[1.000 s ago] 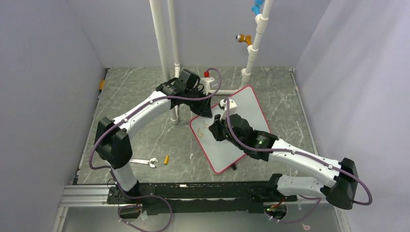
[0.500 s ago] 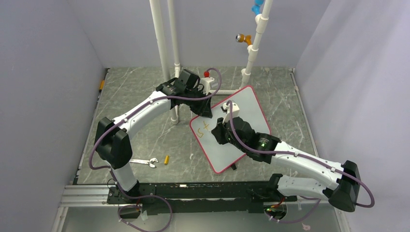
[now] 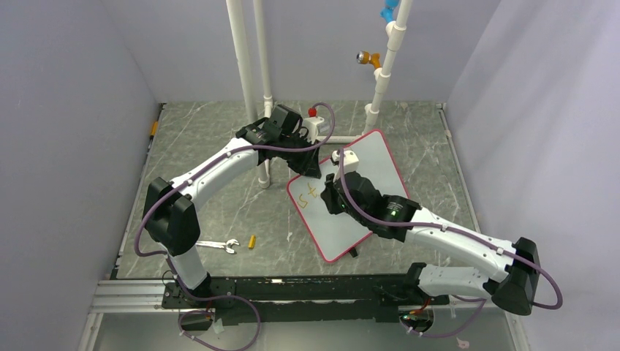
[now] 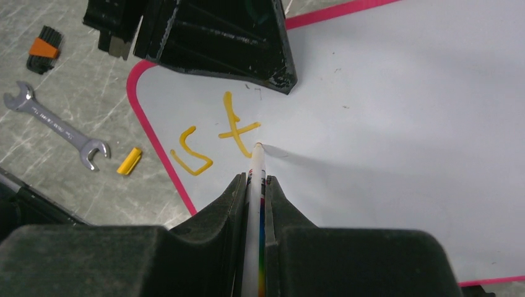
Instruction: Write a sentence on the whiteboard
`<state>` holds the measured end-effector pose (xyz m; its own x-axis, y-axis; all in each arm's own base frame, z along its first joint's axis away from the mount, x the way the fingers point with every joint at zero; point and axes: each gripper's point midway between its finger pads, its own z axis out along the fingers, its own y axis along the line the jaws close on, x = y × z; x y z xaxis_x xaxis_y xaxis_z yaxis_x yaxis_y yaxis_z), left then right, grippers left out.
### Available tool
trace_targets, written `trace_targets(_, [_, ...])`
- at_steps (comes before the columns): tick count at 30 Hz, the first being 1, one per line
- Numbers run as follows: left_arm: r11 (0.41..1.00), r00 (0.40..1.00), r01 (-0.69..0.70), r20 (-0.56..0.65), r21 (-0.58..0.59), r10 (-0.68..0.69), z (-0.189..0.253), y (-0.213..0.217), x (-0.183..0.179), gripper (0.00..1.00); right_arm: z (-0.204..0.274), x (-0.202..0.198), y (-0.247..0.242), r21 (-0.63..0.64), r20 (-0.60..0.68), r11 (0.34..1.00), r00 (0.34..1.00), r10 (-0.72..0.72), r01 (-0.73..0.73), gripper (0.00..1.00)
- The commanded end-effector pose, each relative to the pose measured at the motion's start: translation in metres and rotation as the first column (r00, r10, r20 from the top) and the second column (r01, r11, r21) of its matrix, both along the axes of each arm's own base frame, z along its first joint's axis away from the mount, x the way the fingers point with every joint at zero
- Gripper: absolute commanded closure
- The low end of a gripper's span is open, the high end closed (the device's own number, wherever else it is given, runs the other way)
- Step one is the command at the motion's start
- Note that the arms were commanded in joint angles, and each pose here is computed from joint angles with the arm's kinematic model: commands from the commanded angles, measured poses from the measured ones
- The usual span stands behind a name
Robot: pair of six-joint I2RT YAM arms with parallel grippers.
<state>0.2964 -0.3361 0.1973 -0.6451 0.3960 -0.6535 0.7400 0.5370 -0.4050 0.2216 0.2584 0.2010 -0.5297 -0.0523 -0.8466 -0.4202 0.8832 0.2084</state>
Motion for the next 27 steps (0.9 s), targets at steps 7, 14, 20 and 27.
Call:
trace_targets(7, [1.000,0.993,0.009,0.117,-0.029,-0.005,0.028,0.000,0.004,1.00,0.030,0.008,-0.012,-0.008,0.053,0.999,0.998,-0.042,0.042,1.00])
trace_targets(14, [1.000,0.993,0.008,0.120,-0.030,-0.004,0.030,0.000,0.004,1.00,0.047,0.003,-0.019,0.068,0.083,0.997,0.995,-0.054,0.049,1.00])
trace_targets(20, [0.999,0.993,0.011,0.120,-0.033,-0.007,0.030,0.000,0.003,1.00,0.041,0.010,-0.013,0.057,0.081,0.997,0.995,-0.060,0.055,1.00])
trace_targets(27, [0.999,0.993,0.013,0.121,-0.035,-0.009,0.031,-0.001,0.002,1.00,0.039,0.017,-0.007,0.057,0.082,0.997,0.995,-0.059,0.054,1.00])
